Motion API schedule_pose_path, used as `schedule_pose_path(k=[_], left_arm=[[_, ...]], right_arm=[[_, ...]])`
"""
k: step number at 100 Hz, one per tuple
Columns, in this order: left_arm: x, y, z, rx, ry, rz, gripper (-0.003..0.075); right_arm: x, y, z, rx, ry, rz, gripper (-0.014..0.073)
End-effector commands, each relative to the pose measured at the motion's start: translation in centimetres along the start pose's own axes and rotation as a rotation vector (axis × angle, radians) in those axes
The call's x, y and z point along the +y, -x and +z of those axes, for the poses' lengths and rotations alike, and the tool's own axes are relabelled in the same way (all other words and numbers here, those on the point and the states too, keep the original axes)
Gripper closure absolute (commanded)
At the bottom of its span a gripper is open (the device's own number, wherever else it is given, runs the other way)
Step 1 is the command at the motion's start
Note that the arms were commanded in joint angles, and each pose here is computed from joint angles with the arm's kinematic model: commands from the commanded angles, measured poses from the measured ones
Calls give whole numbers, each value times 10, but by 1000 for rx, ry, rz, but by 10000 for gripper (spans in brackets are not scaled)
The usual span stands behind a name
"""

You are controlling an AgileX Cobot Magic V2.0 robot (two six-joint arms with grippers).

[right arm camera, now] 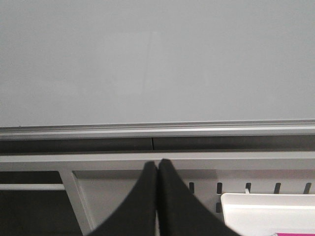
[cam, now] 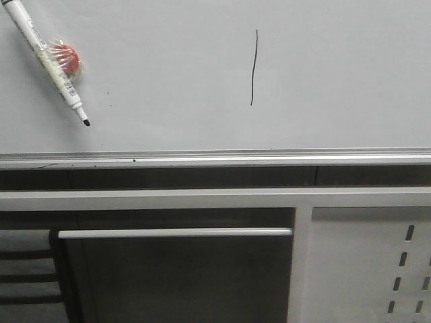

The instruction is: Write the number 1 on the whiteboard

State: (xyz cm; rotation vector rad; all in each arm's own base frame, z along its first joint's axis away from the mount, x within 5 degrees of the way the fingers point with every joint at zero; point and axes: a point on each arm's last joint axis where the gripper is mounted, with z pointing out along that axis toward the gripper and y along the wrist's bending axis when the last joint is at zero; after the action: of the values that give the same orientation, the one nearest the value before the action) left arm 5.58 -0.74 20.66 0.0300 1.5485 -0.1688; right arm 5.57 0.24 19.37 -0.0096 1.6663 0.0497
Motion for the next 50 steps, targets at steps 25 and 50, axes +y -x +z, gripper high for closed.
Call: schedule_pose_path(k=[25,50], left_arm=[[2,-6,0,-52,7,-9,741],[2,-6,0,-52,7,-9,741]], right_arm=[[-1,1,0,-94,-8,-5,659],[-1,1,0,-94,-8,-5,659]])
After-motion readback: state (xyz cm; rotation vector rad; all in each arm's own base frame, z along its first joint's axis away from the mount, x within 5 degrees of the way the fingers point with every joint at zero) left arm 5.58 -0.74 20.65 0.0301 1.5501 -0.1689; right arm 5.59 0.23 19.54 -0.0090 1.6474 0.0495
